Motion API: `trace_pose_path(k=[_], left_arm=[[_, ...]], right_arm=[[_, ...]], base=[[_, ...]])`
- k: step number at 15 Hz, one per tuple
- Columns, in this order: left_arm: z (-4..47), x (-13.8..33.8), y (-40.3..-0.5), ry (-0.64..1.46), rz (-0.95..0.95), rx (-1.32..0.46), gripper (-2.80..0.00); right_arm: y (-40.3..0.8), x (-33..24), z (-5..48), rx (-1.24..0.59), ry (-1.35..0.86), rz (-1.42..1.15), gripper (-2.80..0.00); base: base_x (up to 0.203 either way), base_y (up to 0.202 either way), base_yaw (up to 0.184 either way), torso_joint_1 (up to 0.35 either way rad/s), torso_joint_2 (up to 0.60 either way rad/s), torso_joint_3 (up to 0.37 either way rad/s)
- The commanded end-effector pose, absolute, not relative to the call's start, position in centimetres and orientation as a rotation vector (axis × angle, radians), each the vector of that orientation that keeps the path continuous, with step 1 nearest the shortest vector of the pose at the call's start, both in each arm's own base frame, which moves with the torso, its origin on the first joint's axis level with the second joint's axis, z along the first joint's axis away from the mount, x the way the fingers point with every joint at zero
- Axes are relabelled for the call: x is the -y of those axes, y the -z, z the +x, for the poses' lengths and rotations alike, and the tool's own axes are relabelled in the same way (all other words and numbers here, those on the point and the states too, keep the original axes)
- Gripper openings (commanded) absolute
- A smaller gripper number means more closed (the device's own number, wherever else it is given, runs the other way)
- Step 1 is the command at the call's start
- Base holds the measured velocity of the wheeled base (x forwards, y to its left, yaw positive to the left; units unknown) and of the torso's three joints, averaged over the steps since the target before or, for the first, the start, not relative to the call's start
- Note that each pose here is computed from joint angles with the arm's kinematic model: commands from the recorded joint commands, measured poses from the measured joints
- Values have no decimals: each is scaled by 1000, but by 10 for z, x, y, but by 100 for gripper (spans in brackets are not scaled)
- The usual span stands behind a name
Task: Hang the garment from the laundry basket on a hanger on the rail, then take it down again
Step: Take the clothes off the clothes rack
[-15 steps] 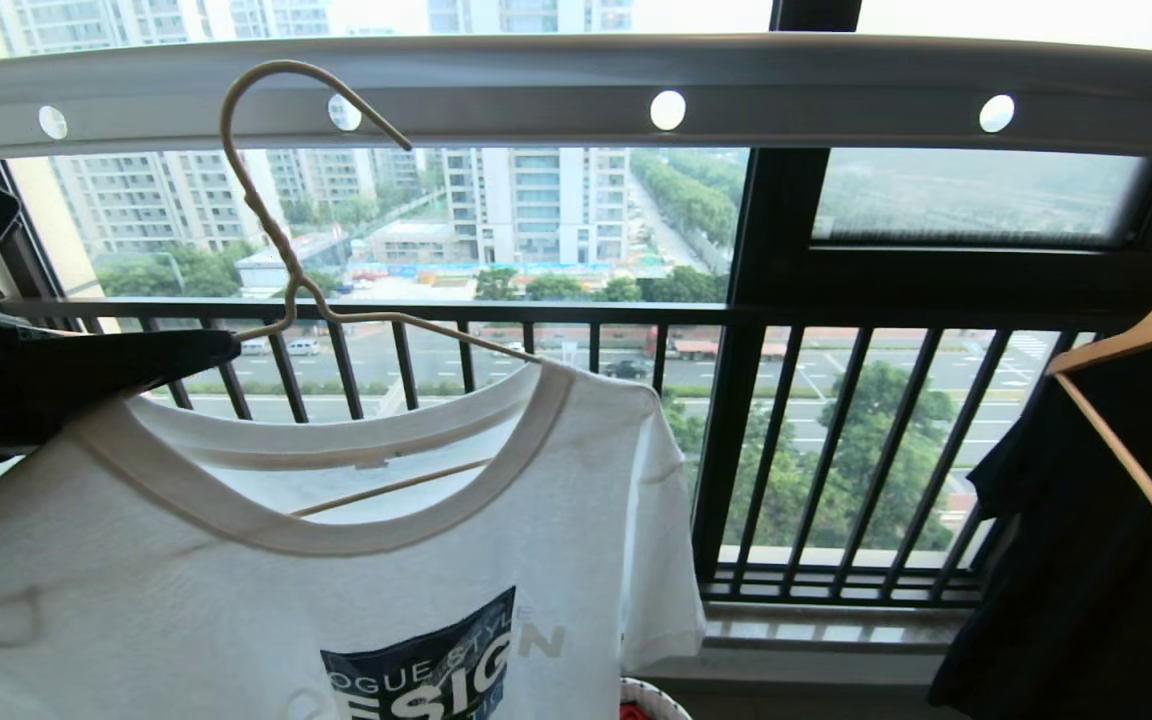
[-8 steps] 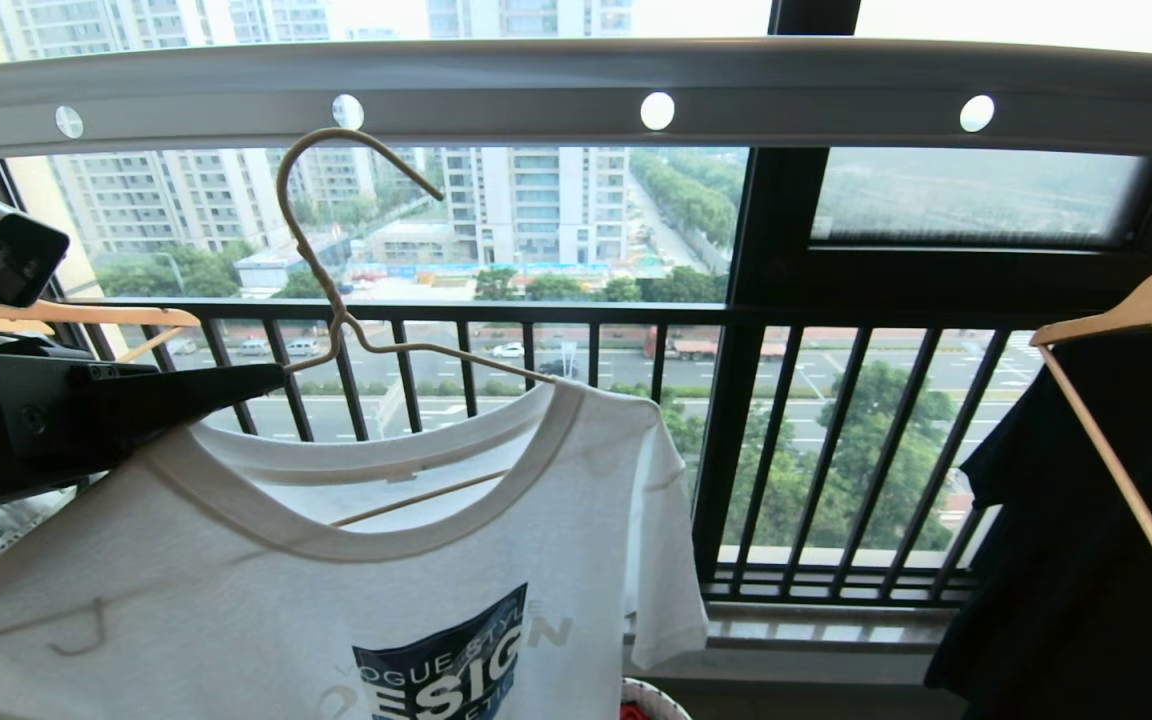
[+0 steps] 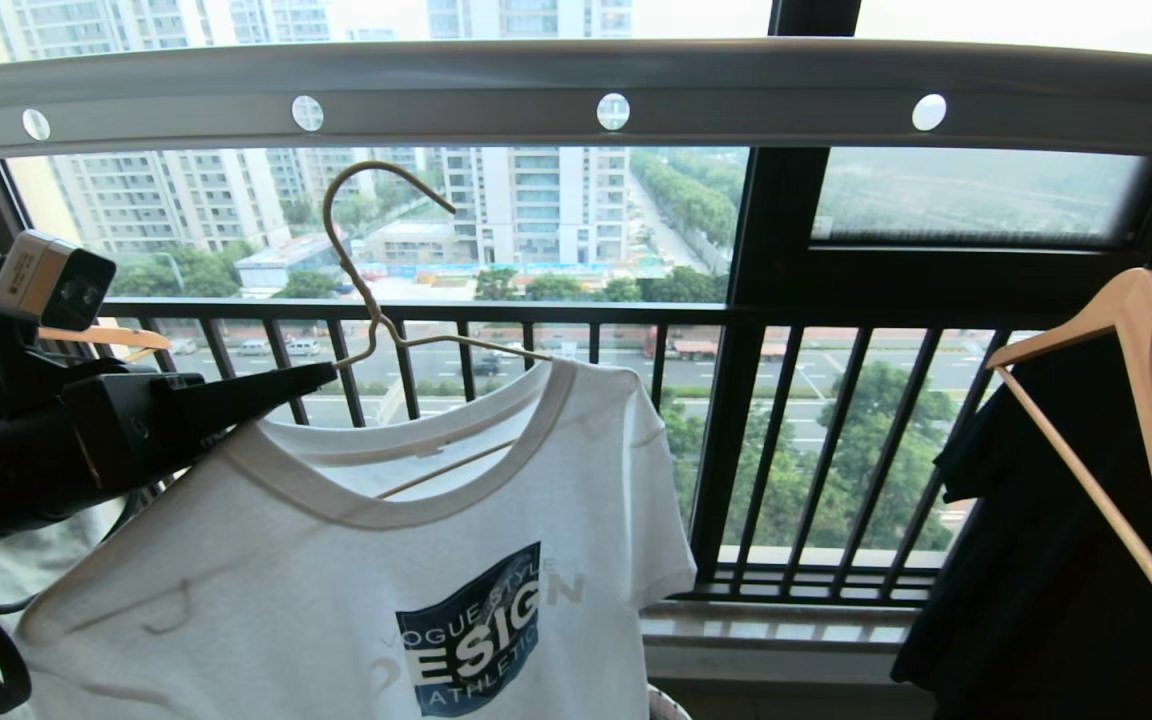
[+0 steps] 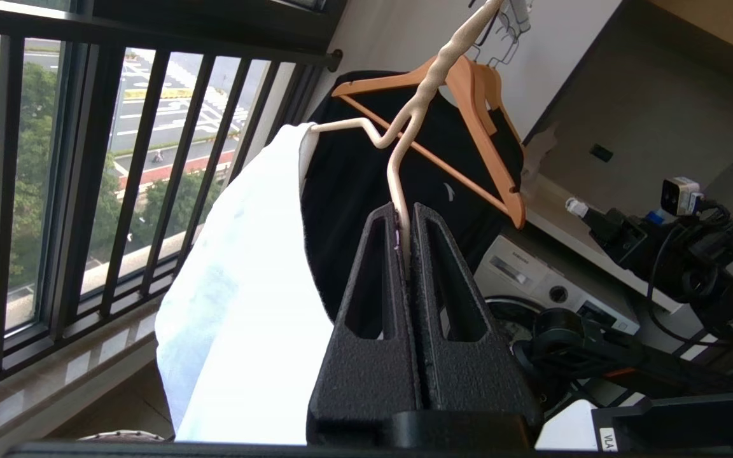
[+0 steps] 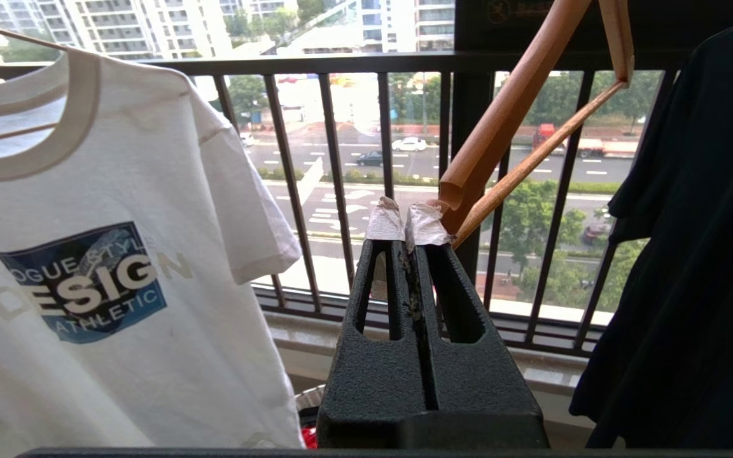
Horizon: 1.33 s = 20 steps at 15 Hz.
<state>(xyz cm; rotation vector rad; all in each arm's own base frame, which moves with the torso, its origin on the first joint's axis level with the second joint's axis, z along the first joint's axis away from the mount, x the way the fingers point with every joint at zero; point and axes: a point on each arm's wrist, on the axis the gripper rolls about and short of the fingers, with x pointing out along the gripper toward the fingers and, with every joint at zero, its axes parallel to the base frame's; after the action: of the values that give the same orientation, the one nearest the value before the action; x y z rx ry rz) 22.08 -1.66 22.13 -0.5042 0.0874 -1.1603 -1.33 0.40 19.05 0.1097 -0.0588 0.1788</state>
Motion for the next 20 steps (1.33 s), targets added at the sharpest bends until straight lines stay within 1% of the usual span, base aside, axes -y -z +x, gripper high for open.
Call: trace_pose_path(k=[1,3,5,7,9,12,14,17,18,19,20], left_arm=[[229,23,-208,1169,-515,-123,-280],[232,27,-203,1167,-517,-128,-280],[236,34,-200,1116,-512,-83,-280],[241,43,-193,1051,-438,-21,-280],[245,62,-183,930,-365,-14,-280],[241,70,-188,909,-343,-12,-280],[236,71,-193,918,-340,5,-280],[226,69,-206,922,-334,35,-280],[222,68,-210,929,-332,41,-280],[220,68,-212,934,-332,42,-280],[219,69,-212,938,-333,43,-280]], right_arm=[[-202,-5,8,-23,-211,136,-280],[-206,-5,34,-90,-220,152,-280],[-209,-5,71,-150,-228,173,-280],[-213,-11,102,-169,-281,185,-280],[-220,-24,119,-174,-377,216,-280],[-222,-42,139,-224,-433,227,-280],[-216,-66,162,-275,-412,207,-280],[-195,-129,194,-350,-370,138,-280],[-191,-154,204,-352,-363,117,-280],[-196,-176,213,-326,-361,116,-280],[-202,-197,221,-298,-361,120,0]], base=[[0,0,0,0,0,0],[0,0,0,0,0,0],[0,0,0,0,0,0],[0,0,0,0,0,0],[0,0,0,0,0,0],[0,0,0,0,0,0],[0,0,0,0,0,0],[0,0,0,0,0,0],[0,0,0,0,0,0],[0,0,0,0,0,0],[0,0,0,0,0,0]])
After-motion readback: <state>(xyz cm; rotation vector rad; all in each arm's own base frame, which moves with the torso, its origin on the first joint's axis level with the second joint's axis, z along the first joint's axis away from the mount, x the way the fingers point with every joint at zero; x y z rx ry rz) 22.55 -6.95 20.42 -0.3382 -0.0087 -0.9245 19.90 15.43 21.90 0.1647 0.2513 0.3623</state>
